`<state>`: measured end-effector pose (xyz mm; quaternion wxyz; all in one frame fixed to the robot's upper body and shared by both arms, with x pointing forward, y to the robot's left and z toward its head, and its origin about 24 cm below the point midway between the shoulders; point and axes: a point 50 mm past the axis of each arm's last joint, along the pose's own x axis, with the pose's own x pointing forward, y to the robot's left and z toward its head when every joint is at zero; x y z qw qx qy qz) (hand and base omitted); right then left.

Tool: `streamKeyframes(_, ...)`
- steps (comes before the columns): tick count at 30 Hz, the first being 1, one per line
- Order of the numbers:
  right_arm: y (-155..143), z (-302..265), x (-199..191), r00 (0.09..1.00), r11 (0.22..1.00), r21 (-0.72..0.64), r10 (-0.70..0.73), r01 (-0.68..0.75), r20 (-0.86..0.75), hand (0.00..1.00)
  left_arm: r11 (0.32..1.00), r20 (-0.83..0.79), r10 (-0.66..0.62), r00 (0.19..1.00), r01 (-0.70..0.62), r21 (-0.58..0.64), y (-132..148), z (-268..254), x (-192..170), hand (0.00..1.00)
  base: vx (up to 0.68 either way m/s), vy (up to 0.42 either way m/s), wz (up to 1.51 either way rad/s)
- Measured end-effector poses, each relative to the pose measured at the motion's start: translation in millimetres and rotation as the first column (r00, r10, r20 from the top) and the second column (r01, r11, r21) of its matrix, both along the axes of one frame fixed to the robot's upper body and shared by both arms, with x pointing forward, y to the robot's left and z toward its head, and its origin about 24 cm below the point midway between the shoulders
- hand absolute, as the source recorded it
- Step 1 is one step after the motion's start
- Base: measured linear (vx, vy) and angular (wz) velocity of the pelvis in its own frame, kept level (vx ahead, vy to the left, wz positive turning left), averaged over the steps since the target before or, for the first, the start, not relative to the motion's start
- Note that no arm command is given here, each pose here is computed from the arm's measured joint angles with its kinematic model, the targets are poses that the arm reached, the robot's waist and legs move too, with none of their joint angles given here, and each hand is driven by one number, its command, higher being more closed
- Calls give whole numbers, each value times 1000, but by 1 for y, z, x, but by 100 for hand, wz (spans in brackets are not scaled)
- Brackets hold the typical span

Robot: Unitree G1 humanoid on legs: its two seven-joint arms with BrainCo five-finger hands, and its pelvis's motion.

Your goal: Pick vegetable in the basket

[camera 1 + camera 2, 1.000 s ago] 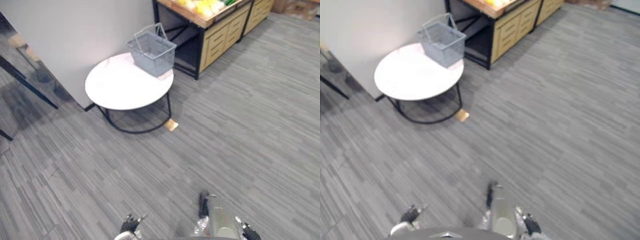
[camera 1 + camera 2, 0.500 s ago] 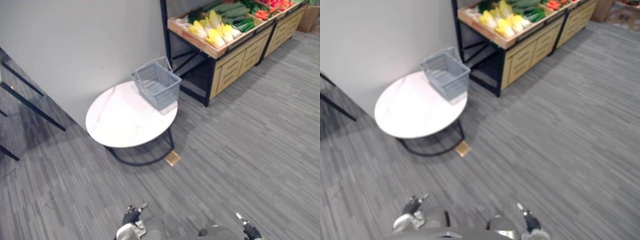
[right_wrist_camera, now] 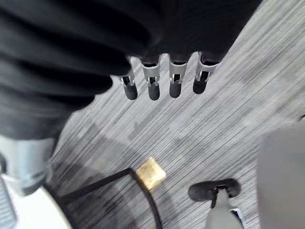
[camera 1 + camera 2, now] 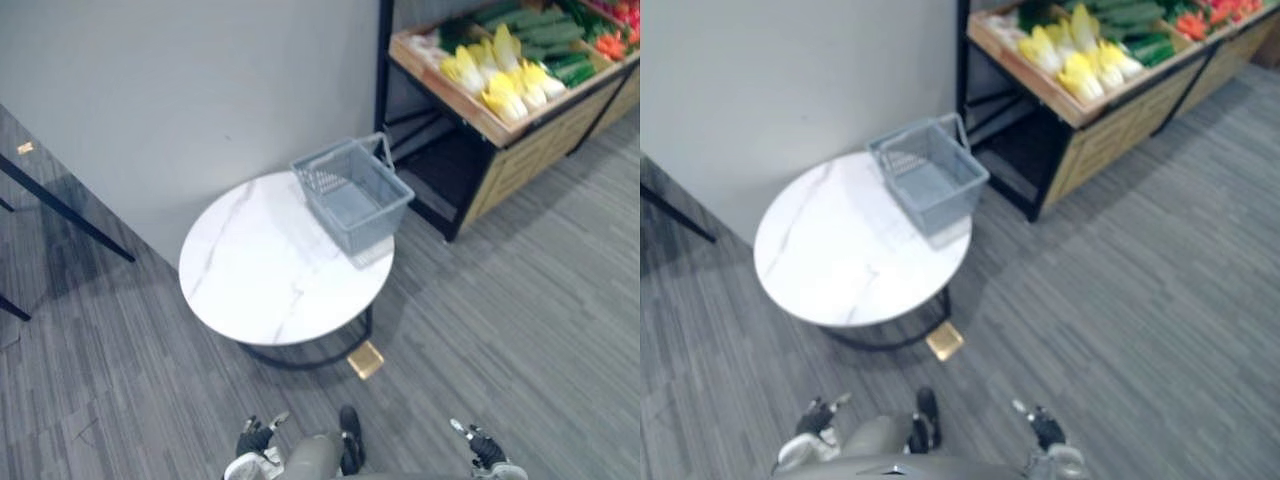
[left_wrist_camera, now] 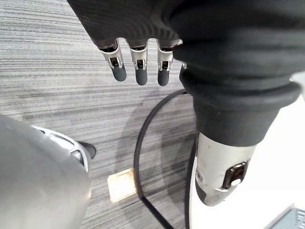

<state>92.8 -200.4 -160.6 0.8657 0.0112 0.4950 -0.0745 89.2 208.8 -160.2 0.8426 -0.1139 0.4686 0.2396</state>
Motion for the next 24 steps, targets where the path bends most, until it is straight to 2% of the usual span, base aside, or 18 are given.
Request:
streamKeyframes(4,-2,3,5,999,1000,-13,-3,3,36,0,995,-79,-98,992,100,26,9,-3,-11,0,367,77,36)
streamKeyframes(10,-2,6,20,997,998,-27,50,-49,60,0,996,-73,-83,994,84,14,5,-3,-9,0,293,-132,80)
streamKeyframes(15,17,11,29,985,993,-5,117,-117,129,0,1000,-54,-17,998,17,8,2,-3,-10,0,349,-443,34)
streamKeyframes(17,15,13,36,981,992,0,127,-128,146,0,1000,-61,-8,998,8,10,2,-4,-12,0,393,-523,69)
streamKeyframes(20,0,12,42,984,989,-35,146,-143,101,0,996,-55,60,997,-63,-57,-20,-7,-14,0,422,-481,74)
streamKeyframes(24,2,10,35,978,980,-40,195,-192,74,0,996,-44,70,997,-72,-49,-20,-6,-10,0,329,-357,96)
